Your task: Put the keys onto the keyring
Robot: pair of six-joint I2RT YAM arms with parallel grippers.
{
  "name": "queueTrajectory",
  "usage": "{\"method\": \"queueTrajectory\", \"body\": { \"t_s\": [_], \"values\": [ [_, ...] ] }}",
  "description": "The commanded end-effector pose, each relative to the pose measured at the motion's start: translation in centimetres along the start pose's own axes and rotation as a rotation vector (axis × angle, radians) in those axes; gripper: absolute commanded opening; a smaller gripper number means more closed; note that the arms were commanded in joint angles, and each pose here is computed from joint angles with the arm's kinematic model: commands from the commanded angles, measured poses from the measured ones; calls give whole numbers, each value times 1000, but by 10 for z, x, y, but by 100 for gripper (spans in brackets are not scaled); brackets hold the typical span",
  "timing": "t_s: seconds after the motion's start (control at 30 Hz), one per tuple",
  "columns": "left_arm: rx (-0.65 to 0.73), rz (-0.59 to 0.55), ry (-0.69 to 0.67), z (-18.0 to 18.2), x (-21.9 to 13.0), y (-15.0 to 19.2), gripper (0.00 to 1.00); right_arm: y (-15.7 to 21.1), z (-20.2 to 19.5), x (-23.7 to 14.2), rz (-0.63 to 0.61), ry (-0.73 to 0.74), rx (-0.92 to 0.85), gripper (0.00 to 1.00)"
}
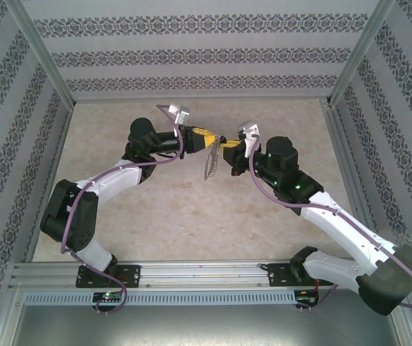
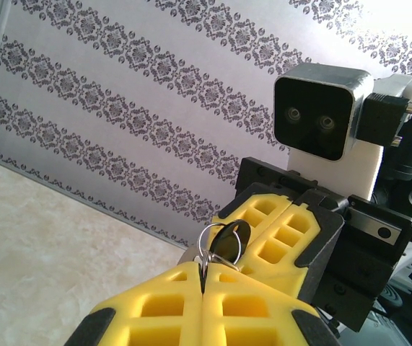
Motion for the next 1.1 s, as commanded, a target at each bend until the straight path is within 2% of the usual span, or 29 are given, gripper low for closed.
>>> {"method": "queueTrajectory", "body": {
  "t_s": [0.0,0.57,1.07],
  "values": [
    [62,-34,27,-12,-1,-14,0,-12,8,1,-20,-39,-14,0],
    [58,-37,27,-11,0,-15,0,6,5,7,13,-33,-3,0],
    [55,-37,34,-12,0,-13,0,-25,3,1,-32,-32,-20,0]
  ]
}}
Point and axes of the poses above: each hand's point on the last joint's axis, 136 mm out from that joint toward the fingers, its own x axis out along the fingers, its own z axis along the line the jaws close on, y = z × x, the point moved 2 cm from there along -x, back along the fingers, and after that the axes turned 8 degrees about x, right-handed, at the moved point
